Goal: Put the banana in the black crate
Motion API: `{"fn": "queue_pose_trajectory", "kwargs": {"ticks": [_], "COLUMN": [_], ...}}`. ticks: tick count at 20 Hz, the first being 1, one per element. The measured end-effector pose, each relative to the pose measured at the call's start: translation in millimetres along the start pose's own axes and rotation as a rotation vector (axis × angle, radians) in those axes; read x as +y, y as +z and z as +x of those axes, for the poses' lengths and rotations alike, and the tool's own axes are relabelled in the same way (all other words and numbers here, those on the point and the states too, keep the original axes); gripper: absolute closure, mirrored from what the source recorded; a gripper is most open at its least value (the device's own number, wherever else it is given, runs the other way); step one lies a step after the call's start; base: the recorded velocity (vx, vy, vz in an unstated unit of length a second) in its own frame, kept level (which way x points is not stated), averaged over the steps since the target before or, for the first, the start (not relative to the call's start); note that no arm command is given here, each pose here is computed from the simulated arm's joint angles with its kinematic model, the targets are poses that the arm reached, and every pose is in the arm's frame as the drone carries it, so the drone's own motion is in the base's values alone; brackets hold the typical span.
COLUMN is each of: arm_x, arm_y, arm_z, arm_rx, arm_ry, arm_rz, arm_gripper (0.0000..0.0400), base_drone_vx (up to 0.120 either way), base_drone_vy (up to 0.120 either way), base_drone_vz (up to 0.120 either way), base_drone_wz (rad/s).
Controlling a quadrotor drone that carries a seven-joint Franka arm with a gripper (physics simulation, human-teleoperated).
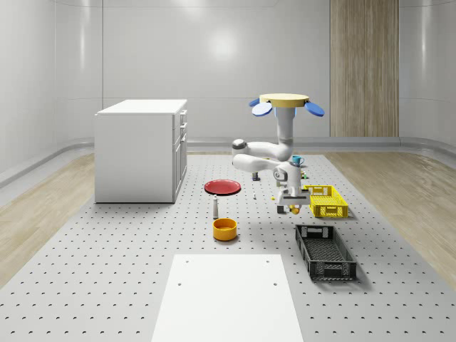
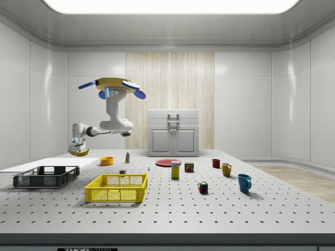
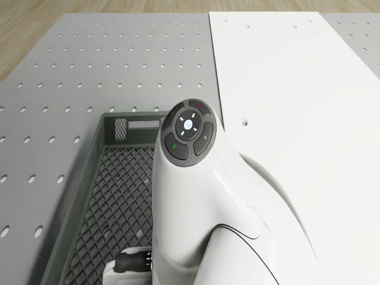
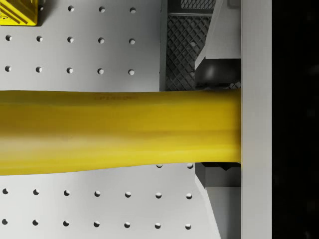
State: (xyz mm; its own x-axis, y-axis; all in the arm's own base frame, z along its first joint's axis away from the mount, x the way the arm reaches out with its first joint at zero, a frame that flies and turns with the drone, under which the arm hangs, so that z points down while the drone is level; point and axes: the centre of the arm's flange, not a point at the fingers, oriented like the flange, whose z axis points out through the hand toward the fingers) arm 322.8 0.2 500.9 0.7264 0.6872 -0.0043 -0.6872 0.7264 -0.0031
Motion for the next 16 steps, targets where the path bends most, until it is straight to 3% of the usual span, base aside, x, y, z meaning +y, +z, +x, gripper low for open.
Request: {"fn": "queue_pose_trajectory", "kwargs": {"ticks": [12, 16], "arm_x": [0.0, 0.0], "arm_y": [0.0, 0.0], "arm_z": [0.0, 0.0], "arm_rx": [0.000, 0.000], "arm_ry": [0.000, 0.000], "arm_rz": [0.000, 0.000], "arm_gripper": [0.0207, 0.0207], "base_drone_vx": [0.120, 0.120], "base_drone_vy": [0.120, 0.120], "base_drone_vz": [0.000, -0.110], "base_drone_wz": [0.000, 0.000]}}
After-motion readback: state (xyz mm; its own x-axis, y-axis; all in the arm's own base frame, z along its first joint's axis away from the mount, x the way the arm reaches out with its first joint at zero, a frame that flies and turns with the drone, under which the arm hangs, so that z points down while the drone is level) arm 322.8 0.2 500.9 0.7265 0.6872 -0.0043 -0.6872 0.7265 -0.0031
